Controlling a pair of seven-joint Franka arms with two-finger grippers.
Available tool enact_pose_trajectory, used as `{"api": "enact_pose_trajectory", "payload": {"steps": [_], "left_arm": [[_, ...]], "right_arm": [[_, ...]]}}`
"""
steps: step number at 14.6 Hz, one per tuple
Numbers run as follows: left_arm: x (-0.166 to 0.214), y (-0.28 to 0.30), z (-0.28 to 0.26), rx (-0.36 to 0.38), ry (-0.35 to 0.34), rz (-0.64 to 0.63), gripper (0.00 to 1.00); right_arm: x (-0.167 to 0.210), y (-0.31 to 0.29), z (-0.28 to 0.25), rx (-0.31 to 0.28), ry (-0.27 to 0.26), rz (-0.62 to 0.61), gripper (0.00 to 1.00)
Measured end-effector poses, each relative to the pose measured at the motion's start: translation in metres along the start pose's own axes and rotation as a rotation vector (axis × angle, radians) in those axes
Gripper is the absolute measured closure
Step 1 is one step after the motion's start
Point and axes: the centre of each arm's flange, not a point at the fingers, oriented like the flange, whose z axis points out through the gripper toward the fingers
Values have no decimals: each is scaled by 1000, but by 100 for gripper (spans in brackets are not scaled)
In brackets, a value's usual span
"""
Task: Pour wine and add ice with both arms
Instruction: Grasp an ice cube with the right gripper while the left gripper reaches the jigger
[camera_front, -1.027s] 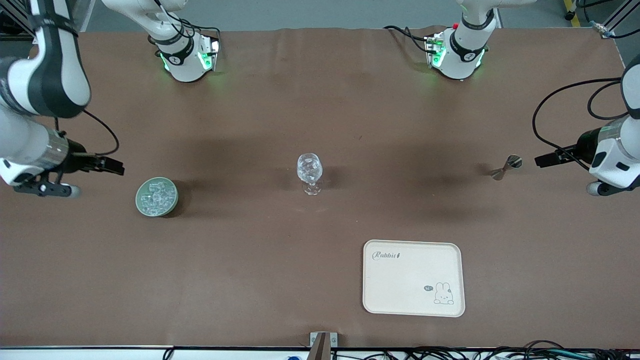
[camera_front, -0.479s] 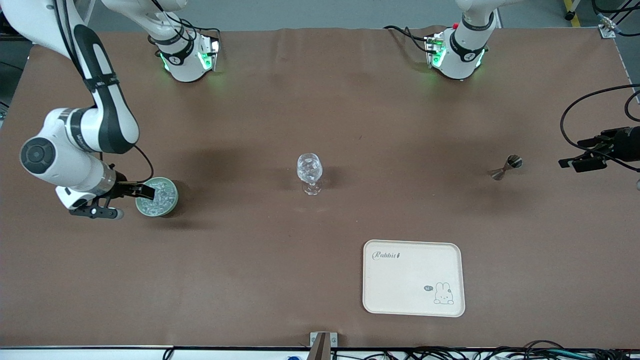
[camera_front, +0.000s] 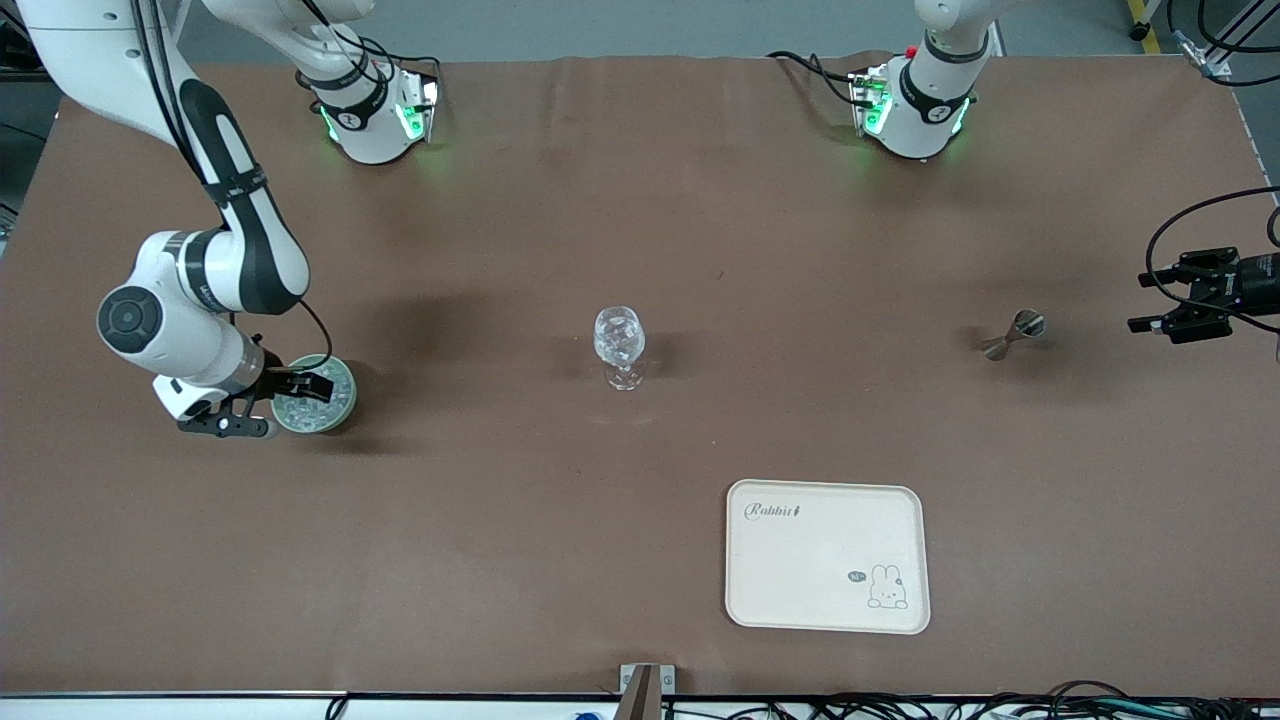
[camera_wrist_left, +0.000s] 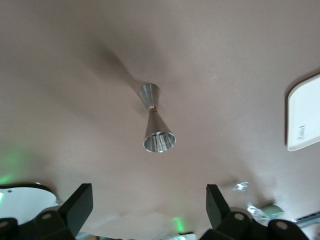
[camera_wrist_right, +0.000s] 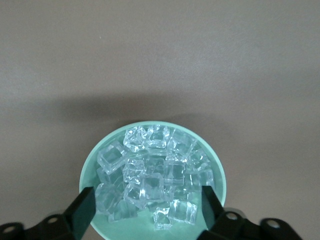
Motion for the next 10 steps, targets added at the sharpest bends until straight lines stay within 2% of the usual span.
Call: {"api": "enact_pose_trajectory", "payload": {"steps": [1,2,4,10], "left_arm": [[10,-11,1,-39,-18,-28,0],[22,-24,3,-83,-39,-59,0],[41,-44,11,-136,-74,-103,0],[70,-81,44,-197,-215,-183,0]], "right_arm": [[-1,-2,1,0,-1,-3,15],[-1,-3,2,-1,-3,-5,15],[-2,-4,5,-1,-8,-7,25],[-2,-3,20,-3,-7,-8,32]]}}
